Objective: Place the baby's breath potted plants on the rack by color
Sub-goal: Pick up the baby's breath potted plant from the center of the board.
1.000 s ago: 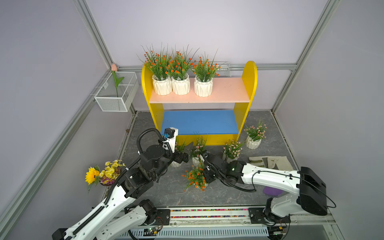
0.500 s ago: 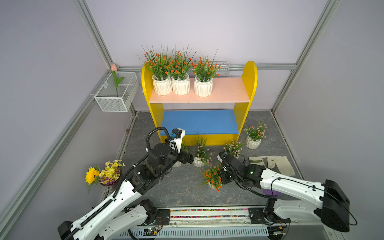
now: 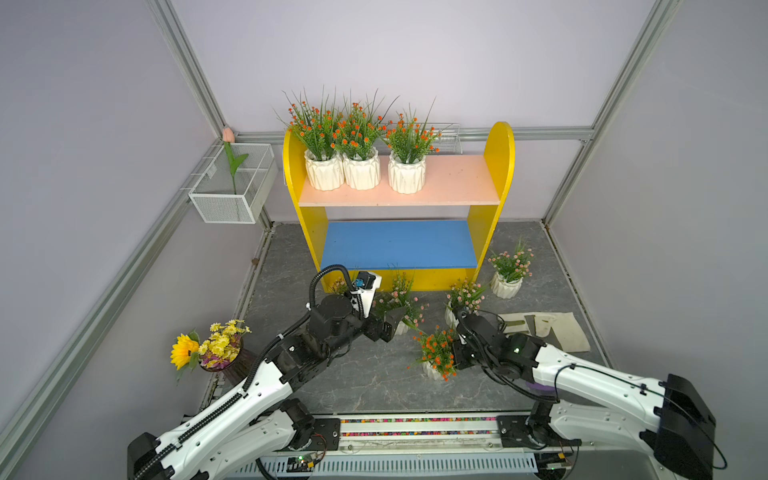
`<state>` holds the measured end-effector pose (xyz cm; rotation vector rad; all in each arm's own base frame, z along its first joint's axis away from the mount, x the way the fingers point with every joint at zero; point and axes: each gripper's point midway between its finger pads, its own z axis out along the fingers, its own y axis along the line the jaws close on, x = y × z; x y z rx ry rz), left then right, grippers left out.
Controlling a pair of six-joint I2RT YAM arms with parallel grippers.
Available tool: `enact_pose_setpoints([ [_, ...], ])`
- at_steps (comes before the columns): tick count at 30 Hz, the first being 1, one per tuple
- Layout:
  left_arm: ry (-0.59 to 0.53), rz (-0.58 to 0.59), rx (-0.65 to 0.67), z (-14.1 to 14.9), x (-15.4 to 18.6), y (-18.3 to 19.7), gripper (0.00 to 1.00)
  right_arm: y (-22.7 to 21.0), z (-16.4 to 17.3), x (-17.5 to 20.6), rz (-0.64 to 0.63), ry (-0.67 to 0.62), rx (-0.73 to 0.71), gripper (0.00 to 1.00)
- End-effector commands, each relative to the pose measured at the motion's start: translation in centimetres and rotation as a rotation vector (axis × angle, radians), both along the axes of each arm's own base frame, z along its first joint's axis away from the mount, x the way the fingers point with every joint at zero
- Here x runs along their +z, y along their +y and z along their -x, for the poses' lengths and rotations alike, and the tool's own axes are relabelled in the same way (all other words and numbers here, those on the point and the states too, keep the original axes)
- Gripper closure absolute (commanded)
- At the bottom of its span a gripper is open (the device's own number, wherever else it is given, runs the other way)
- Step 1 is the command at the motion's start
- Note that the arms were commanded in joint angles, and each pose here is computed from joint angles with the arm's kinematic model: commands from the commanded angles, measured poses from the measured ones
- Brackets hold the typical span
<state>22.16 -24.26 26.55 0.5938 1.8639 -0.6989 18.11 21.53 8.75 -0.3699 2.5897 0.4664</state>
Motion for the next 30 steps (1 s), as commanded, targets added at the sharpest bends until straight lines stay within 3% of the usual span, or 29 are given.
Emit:
enact_pose_setpoints([
  [1,-0.013,0.038,-0.006,0.2,1.1,-0.1,0.0,-1.5,1.0,-3.0,0.061,0.08,-0.045,0.82],
  [7,-0.016,0.033,-0.004,0.3,1.1,0.1,0.0,-1.4,0.9,-4.0,0.07,0.097,-0.052,0.8],
  [13,-0.012,0.031,-0.008,0.6,0.8,0.3,0.01,-1.2,0.8,-3.7,0.067,0.092,-0.048,0.88],
  [30,-0.024,0.046,-0.145,2.7,-1.5,-0.8,0.0,-4.3,-0.6,7.0,-0.026,-0.029,-0.005,0.9],
])
